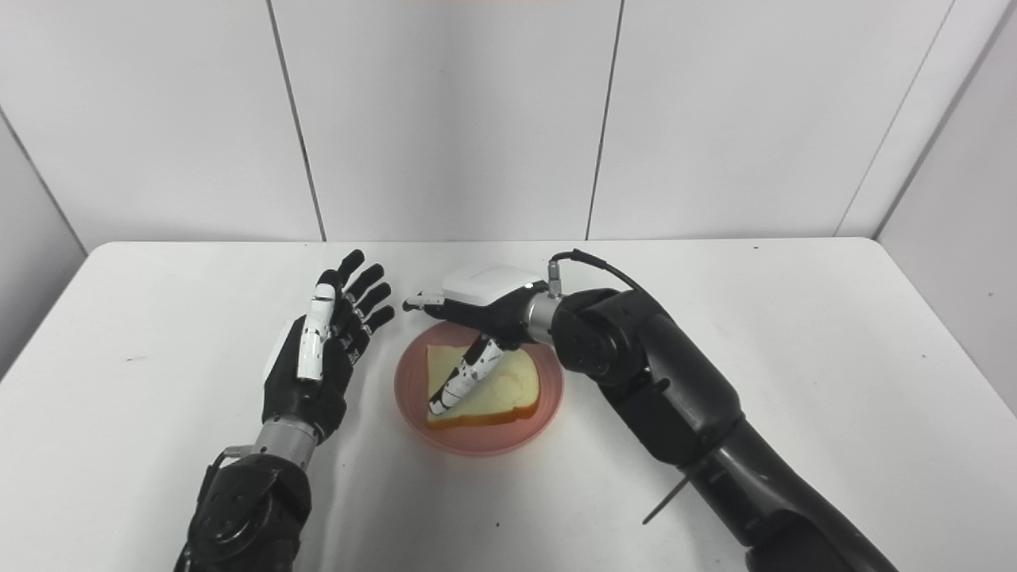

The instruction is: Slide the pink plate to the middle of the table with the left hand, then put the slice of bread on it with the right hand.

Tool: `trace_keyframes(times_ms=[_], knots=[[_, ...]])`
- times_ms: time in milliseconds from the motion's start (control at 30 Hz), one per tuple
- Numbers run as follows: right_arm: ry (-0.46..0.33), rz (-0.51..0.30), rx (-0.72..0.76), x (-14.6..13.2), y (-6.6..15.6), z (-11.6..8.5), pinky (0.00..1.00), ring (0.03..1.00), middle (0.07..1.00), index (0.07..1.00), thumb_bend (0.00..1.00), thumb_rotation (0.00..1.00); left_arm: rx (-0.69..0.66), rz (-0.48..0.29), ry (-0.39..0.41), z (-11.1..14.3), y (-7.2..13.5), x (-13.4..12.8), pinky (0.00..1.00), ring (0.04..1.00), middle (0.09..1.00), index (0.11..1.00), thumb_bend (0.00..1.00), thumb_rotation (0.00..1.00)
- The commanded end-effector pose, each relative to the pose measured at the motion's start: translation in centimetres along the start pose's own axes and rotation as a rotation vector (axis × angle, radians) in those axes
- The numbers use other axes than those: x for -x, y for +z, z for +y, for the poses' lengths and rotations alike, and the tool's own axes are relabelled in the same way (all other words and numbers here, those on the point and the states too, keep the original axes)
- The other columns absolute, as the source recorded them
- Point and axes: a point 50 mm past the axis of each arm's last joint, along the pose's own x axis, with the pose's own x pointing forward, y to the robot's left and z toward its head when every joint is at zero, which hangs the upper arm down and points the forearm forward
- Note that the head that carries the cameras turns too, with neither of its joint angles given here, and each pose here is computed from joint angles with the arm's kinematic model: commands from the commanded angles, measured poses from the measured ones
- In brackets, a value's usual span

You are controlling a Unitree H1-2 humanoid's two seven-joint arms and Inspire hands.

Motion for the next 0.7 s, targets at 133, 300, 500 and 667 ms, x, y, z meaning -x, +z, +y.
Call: trace_keyframes(times_ms=[133, 300, 500, 667], knots=[[-0.03, 0.019, 0.009, 0.7, 0.2, -2.2, 0.85, 0.934, 0.976, 0.965, 0.93, 0.59, -0.006, -0.069, -0.031, -0.6, 2.0, -0.8, 0.89, 0.911, 0.919, 0.919, 0.43, 1.0], [-0.042, 0.033, -0.02, 1.1, 0.0, -2.3, 0.84, 0.937, 0.98, 0.968, 0.94, 0.56, -0.004, -0.072, -0.037, -0.4, 1.9, -0.7, 0.9, 0.915, 0.923, 0.923, 0.43, 1.0], [-0.127, 0.049, -0.023, 2.6, -0.8, -2.9, 0.9, 0.957, 0.986, 0.984, 0.97, 0.62, -0.01, -0.075, -0.035, -0.3, 1.7, -0.8, 0.9, 0.914, 0.921, 0.922, 0.44, 1.0], [-0.208, 0.122, -0.207, 4.8, -2.2, -2.7, 0.97, 0.998, 1.0, 1.0, 0.99, 0.72, -0.015, -0.08, -0.024, -0.1, 1.3, -0.8, 0.89, 0.907, 0.915, 0.917, 0.44, 1.0]])
